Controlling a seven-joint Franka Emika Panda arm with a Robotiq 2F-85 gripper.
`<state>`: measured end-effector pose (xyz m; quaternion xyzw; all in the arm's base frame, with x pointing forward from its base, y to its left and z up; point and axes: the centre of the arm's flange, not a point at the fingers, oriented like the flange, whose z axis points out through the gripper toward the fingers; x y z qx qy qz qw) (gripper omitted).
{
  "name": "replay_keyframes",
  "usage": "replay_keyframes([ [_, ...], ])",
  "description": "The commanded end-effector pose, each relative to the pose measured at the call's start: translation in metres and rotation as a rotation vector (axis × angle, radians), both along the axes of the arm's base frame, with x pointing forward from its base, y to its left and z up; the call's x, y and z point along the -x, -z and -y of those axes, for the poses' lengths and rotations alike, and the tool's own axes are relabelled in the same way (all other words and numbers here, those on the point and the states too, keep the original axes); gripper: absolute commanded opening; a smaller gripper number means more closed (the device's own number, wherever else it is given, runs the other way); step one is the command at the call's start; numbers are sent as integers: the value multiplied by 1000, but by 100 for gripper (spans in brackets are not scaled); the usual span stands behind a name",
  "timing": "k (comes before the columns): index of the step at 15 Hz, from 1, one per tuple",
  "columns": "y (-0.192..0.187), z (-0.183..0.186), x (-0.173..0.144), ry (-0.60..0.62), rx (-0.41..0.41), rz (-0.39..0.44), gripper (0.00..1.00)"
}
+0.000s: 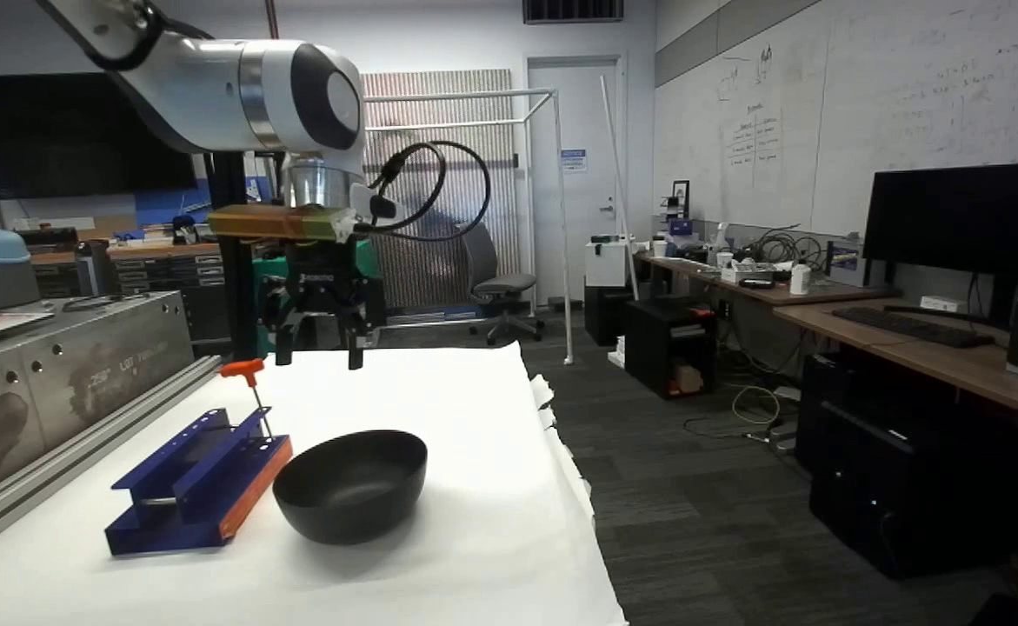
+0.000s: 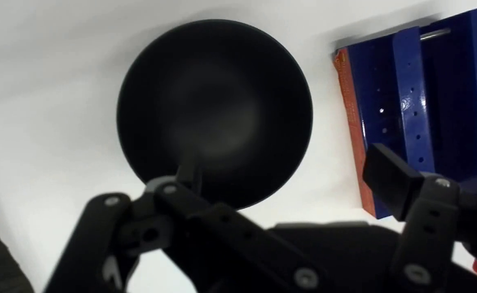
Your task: Pick up the orange object tool and put it in the bowl
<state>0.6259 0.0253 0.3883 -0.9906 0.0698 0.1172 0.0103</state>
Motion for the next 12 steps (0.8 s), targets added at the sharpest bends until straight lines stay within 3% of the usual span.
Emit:
replay_keyframes([
  [1,1,-28,-68,-163,2,-85,100],
  [7,17,-78,-106,-462,35,-108,100],
  [12,29,-112,-124,-726,-16,-102,100],
])
